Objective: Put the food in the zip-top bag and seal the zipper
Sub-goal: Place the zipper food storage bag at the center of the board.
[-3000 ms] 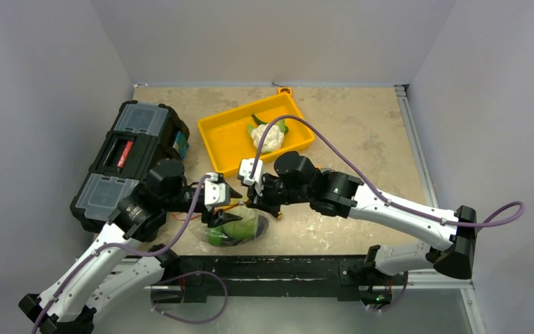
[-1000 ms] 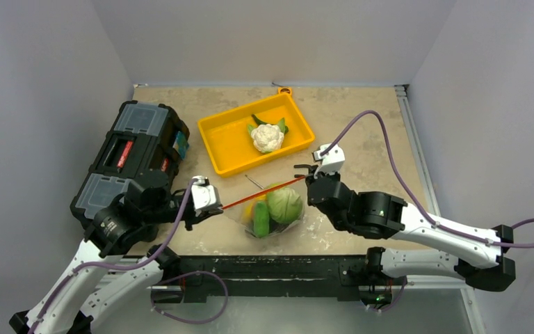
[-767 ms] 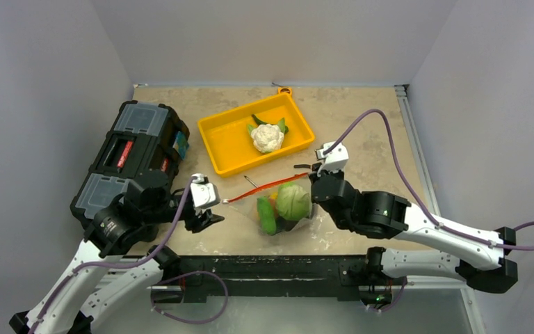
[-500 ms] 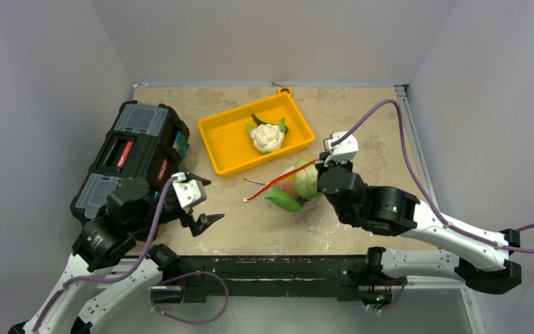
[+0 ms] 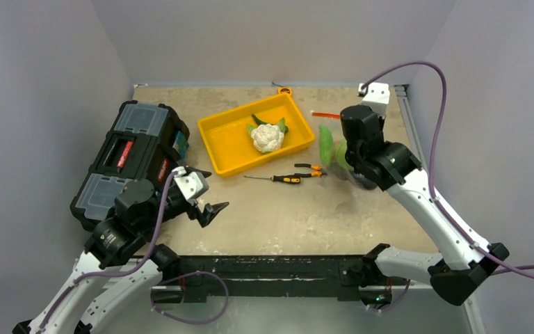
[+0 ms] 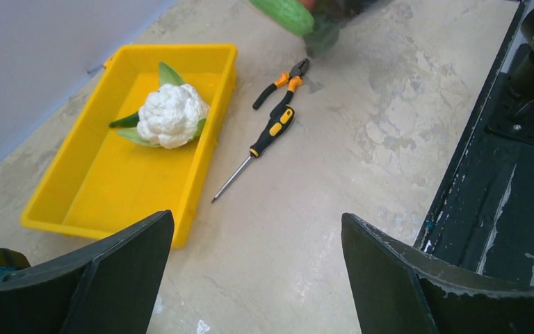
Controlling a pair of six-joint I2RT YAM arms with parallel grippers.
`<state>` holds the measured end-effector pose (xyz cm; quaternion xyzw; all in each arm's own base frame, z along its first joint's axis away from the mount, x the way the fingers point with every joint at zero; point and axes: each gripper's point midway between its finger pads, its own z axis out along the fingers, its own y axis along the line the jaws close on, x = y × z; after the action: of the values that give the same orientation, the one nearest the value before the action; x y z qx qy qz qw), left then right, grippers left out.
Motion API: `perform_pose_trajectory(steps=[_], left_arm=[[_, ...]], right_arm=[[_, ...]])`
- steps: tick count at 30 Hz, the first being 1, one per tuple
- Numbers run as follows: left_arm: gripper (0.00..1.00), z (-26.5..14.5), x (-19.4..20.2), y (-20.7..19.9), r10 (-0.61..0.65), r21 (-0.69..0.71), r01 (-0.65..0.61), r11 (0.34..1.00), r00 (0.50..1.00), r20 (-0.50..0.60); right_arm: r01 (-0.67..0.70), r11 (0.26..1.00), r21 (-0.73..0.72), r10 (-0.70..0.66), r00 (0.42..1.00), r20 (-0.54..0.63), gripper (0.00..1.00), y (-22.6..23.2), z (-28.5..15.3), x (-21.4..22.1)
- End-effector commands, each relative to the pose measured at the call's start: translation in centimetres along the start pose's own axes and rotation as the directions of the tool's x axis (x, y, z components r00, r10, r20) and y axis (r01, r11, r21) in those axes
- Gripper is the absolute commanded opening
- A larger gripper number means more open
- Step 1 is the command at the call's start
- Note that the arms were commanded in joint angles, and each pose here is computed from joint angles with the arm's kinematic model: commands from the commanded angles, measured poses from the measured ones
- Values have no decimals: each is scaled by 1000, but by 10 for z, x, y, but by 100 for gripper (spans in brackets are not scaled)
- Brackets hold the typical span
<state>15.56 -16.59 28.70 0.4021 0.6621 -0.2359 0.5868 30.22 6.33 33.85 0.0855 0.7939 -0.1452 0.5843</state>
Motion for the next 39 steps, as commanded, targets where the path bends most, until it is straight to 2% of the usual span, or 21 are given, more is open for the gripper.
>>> perform_pose_trajectory(steps=[1,5,8,11,14,20,25,26,29,30,34,39], left_arm=[[89,10,4,3,-30,-23,31,999,999,32],[89,13,21,7,-34,-52,34,998,999,-7],[89,15,36,10,-33,-73,31,997,999,-38],[88,16,48,11,-19,-77,13,997,997,-81],[87,14,52,14,-3,-89,-7,996,994,-106],[87,13,49,9,13,-67,-18,998,997,-78],[87,13,46,4,11,-37,-14,999,998,-60],[87,13,46,3,10,-33,-12,999,998,-56],[87,14,45,1,9,-20,-10,1000,999,-50],[87,15,45,0,7,-18,-8,1000,999,-52],[87,15,46,0,8,-16,-9,1000,998,-56],[87,16,49,1,6,-23,-7,1000,998,-69]], right_arm=[[-33,997,66,32,999,7,0,-15,24,-25],[13,987,162,-8,999,-31,0,-26,45,-22],[66,949,308,-51,997,-56,0,-52,60,-19],[69,922,381,-42,996,-78,0,-77,65,-17],[129,851,510,-92,991,-97,0,-109,57,-17],[135,807,575,-98,991,-95,0,-147,32,-12],[216,725,655,-159,976,-146,0,-166,16,-1],[241,717,654,-171,971,-169,0,-165,19,3],[282,773,569,-178,956,-232,0,-135,40,25],[275,796,539,-171,957,-236,0,-115,46,33],[399,832,385,-311,911,-272,0,-20,61,73],[528,785,323,-398,831,-390,0,27,90,144]])
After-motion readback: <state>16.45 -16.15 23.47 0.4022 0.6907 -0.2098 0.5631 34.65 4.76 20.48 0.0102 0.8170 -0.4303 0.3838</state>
